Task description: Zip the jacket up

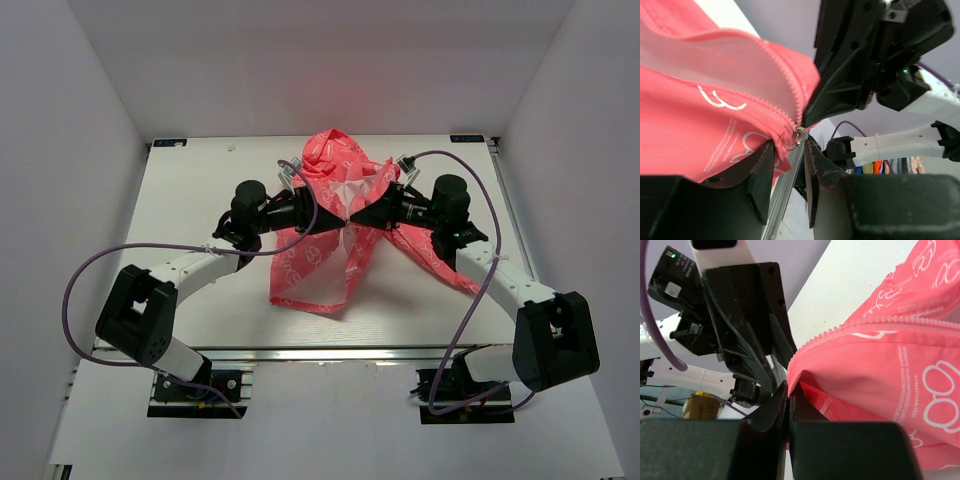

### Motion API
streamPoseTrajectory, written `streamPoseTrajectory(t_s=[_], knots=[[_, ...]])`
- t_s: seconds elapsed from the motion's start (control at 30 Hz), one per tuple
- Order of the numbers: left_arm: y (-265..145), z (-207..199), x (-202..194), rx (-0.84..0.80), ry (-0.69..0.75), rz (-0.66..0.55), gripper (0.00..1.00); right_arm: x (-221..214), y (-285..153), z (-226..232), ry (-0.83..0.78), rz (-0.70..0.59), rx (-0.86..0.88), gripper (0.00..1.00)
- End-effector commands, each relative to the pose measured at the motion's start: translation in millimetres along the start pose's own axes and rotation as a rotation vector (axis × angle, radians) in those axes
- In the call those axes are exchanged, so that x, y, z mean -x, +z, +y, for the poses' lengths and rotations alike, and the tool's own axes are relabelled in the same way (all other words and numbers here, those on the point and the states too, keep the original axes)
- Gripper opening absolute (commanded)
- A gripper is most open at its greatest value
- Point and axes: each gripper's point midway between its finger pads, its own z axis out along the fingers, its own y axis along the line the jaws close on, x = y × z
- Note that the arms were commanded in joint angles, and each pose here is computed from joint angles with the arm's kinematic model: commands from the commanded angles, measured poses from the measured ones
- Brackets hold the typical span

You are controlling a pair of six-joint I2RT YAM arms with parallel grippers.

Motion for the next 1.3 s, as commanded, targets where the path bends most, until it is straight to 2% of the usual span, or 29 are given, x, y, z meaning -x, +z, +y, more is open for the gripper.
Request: streamPoseTrajectory(t_s=[0.0, 0.1, 0.17, 0.27, 0.53, 0.57, 0.6, 0.77, 0.9, 1.0, 1.13, 1.27], knots=[[-4.2, -24.3, 11.3, -0.097, 0.054, -0.022, 0.41, 5.4, 2.7, 9.3, -0.021, -0.020, 0.049, 0.00], [-1.9, -26.4, 13.3, -0.111, 0.063, -0.014, 0.39, 5.9, 3.9, 8.9, -0.021, -0.019, 0.050, 0.00], [-0.1, -26.2, 13.7, -0.121, 0.065, -0.010, 0.29, 4.9, 5.1, 8.1, -0.019, -0.016, 0.049, 0.00], [0.6, -26.4, 13.5, -0.127, 0.064, -0.005, 0.21, 6.0, 5.5, 7.3, -0.018, -0.016, 0.048, 0.00], [4.3, -23.0, 17.6, -0.111, 0.057, -0.007, 0.18, 3.5, 8.3, 9.6, -0.027, -0.001, 0.051, 0.00], [5.0, -22.4, 18.2, -0.108, 0.055, -0.007, 0.15, 4.2, 8.4, 9.8, -0.028, -0.003, 0.051, 0.00], [6.0, -19.9, 16.8, -0.104, 0.049, 0.000, 0.01, 4.2, 9.0, 9.2, -0.026, -0.004, 0.048, 0.00], [7.3, -10.0, 16.7, -0.029, 0.020, 0.025, 0.00, 23.0, 10.6, 14.1, -0.053, -0.076, 0.037, 0.00], [-0.9, 3.7, 5.1, 0.093, 0.032, 0.110, 0.00, 42.4, 13.5, 24.4, -0.055, -0.145, 0.068, 0.00], [-8.6, 5.6, -6.3, 0.127, 0.021, 0.169, 0.00, 49.0, 17.3, 25.6, -0.061, -0.144, 0.092, 0.00], [-14.8, 10.2, -30.7, 0.120, -0.045, 0.258, 0.00, 60.0, 20.8, 28.4, -0.081, -0.151, 0.112, 0.00], [-20.1, 3.8, -39.2, 0.097, -0.025, 0.284, 0.00, 61.8, 22.2, 21.5, -0.080, -0.156, 0.082, 0.00]])
